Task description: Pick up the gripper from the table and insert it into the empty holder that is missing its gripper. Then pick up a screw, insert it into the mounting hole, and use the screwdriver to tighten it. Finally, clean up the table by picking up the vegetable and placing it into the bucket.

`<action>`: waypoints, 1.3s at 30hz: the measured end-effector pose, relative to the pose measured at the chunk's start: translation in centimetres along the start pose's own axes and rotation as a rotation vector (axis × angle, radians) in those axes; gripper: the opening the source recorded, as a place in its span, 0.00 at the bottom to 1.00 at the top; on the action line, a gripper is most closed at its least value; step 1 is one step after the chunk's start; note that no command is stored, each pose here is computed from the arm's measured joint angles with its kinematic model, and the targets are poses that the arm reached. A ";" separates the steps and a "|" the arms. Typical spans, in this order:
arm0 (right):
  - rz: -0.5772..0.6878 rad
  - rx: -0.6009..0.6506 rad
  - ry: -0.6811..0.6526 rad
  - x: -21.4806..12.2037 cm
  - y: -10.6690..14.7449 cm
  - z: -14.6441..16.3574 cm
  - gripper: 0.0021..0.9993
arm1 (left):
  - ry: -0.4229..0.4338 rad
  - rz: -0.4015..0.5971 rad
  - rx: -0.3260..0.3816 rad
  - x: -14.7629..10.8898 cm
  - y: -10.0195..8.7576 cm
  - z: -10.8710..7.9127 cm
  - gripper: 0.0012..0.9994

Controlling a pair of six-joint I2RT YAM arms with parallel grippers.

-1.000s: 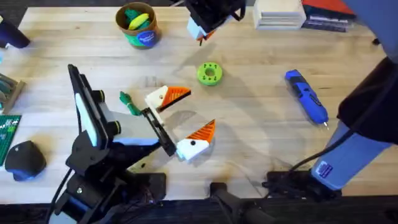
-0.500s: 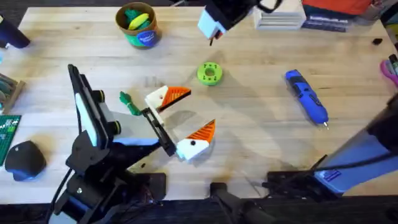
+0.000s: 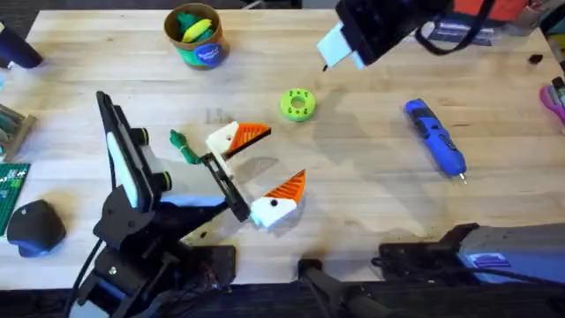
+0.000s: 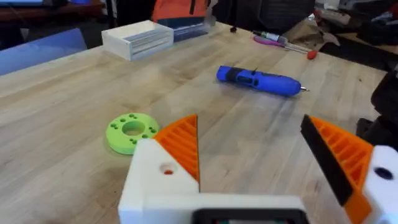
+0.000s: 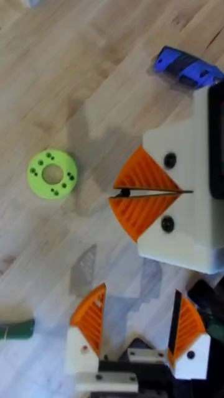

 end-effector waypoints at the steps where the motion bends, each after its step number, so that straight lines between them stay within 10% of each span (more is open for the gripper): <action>1: 0.005 -0.017 -0.017 0.2 0.1 0.6 0.00 | 0.000 0.000 0.000 0.0 0.0 0.0 0.99; 22: 0.033 -0.344 -0.234 3.1 2.4 12.6 0.00 | 0.001 0.000 0.000 0.0 0.0 0.0 0.99; 39: 0.057 -0.395 -0.166 5.9 2.8 14.4 0.00 | 0.002 0.000 0.000 0.0 0.0 0.0 0.99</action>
Point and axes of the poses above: each hand's point on the last joint's axis, 136 mm out from that joint toward the fingers, its own x axis out along the fingers, its own z axis along the line the jaws close on, y = z × x, the point moved 10 cm from there along -x, back along the fingers, and after that the axes turned 14 degrees about x, right-handed, at the moved point
